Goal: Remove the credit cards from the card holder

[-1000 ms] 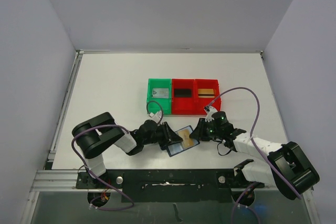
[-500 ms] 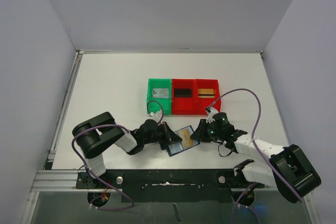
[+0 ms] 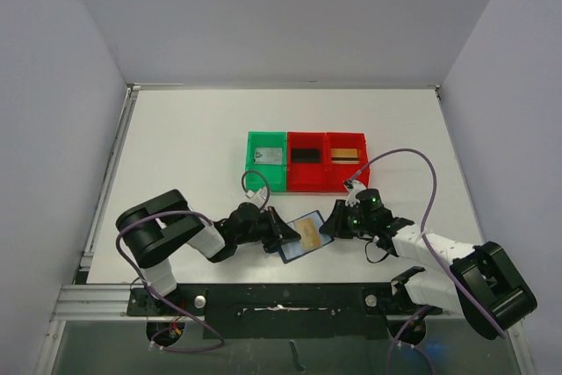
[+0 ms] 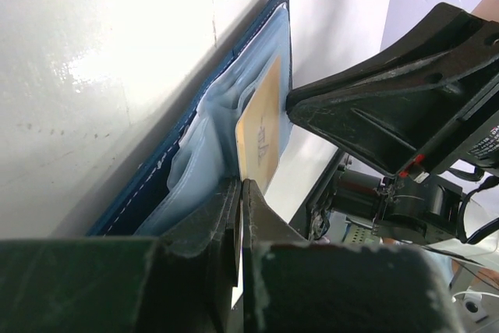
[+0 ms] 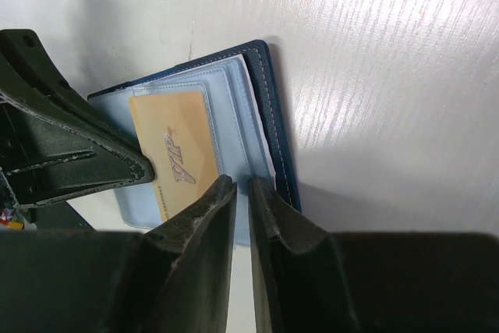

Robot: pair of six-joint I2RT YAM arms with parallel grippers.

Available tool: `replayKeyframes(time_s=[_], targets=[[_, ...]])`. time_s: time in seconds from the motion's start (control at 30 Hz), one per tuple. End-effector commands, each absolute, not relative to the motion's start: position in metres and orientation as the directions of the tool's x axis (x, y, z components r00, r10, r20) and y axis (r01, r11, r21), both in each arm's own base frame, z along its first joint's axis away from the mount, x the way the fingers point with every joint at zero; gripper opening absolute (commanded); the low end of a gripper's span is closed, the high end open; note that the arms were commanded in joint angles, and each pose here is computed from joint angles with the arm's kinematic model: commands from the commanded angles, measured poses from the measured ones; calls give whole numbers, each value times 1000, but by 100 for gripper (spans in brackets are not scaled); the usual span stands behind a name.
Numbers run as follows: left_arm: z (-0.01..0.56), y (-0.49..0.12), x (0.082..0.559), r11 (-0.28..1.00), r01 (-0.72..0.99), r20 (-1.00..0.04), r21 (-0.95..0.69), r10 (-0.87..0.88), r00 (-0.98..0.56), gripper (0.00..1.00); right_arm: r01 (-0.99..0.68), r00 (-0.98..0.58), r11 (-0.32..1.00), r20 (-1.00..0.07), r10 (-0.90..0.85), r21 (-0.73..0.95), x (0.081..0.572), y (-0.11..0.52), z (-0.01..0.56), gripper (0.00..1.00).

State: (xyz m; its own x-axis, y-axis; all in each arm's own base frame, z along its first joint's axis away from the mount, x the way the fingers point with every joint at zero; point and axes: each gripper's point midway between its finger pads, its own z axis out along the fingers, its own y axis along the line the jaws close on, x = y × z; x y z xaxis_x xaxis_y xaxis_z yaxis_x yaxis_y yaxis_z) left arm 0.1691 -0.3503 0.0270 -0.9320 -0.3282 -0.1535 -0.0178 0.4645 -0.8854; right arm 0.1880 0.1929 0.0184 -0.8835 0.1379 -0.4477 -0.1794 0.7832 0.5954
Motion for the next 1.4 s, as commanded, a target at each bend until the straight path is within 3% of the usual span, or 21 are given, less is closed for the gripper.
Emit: replayKeyframes(time_s=[0.0,0.33,0.7,0.9,1.37], targets=[[38,-349,174,445,19,-188,-895,-339,-922,0,-148,-898,824,-423,119,547,181,180,7,17],[39,-354,173,434,34,-190,-900,-322,-928,0,-289,-838,728,-532,123,622,189,215,63,24],[40,-355,168,428,56,-191,-902,-279,-941,0,-212,-898,794,-434,71,569,186,215,17,27],[29,-340,169,495,98,-218,-863,-190,-957,0,-147,-908,841,-407,94,521,184,201,5,24],[27,-331,174,533,83,-223,-842,-203,-954,0,-231,-880,774,-466,93,590,192,220,45,24]])
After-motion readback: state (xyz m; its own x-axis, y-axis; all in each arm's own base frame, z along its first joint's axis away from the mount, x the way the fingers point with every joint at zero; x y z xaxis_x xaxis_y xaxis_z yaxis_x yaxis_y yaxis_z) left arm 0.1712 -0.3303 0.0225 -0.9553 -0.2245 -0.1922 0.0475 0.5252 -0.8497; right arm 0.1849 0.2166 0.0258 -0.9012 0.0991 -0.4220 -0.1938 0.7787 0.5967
